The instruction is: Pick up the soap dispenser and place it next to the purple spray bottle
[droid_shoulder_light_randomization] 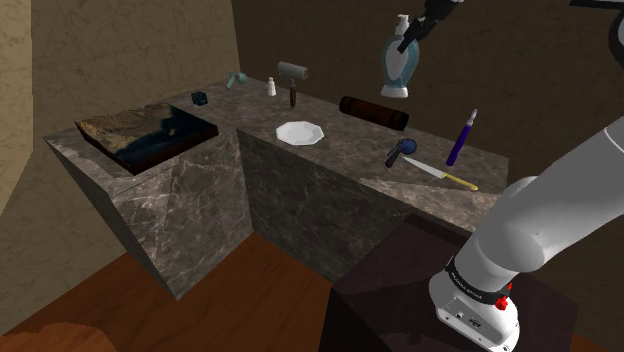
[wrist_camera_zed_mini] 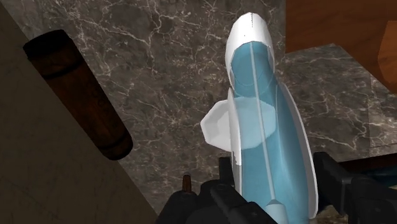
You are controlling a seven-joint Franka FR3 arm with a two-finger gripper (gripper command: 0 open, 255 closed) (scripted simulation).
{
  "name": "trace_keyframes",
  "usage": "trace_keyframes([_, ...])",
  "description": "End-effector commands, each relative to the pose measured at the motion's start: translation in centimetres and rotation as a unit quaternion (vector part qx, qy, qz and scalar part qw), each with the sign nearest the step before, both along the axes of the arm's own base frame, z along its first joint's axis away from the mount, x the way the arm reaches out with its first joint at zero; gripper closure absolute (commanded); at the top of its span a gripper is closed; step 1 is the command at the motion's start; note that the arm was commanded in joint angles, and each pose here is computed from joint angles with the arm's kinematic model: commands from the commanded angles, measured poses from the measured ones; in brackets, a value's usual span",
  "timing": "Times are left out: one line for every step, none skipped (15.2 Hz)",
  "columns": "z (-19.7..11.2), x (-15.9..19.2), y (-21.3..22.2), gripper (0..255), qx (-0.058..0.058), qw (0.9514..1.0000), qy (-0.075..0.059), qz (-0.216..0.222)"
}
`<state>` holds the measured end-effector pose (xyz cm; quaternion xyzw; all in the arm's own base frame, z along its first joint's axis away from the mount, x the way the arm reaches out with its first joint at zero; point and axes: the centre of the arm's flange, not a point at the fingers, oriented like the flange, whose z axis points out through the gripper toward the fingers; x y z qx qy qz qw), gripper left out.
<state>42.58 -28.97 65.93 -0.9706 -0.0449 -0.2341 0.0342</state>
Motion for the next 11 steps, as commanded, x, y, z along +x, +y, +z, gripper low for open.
trace_keyframes([-0.2, -2.0, -1.8, 255, 0.0, 1.0, 0.0, 0.001])
trace_keyframes([-0.2, -3.0, -2.7, 255, 0.0, 1.0, 0.0, 0.001])
trace_keyframes([-0.2, -4.0, -3.5, 255, 0.0, 1.0, 0.0, 0.001])
trace_keyframes([-0.2, -5.0, -4.4, 255, 0.0, 1.0, 0.0, 0.001])
trace_keyframes([-0.2, -6.1, -5.2, 255, 0.0, 1.0, 0.0, 0.001])
trace_keyframes([-0.2, -7.1, -6.1, 255, 0.0, 1.0, 0.0, 0.001])
trace_keyframes([-0.2, -8.1, -6.9, 255, 0.0, 1.0, 0.0, 0.001])
trace_keyframes([-0.2, -9.1, -7.8, 255, 0.0, 1.0, 0.0, 0.001])
trace_keyframes([-0.2, -10.1, -8.6, 255, 0.0, 1.0, 0.0, 0.001])
trace_keyframes([-0.2, -11.1, -9.5, 255, 0.0, 1.0, 0.0, 0.001])
trace_keyframes([-0.2, -12.1, -10.3, 255, 0.0, 1.0, 0.0, 0.001])
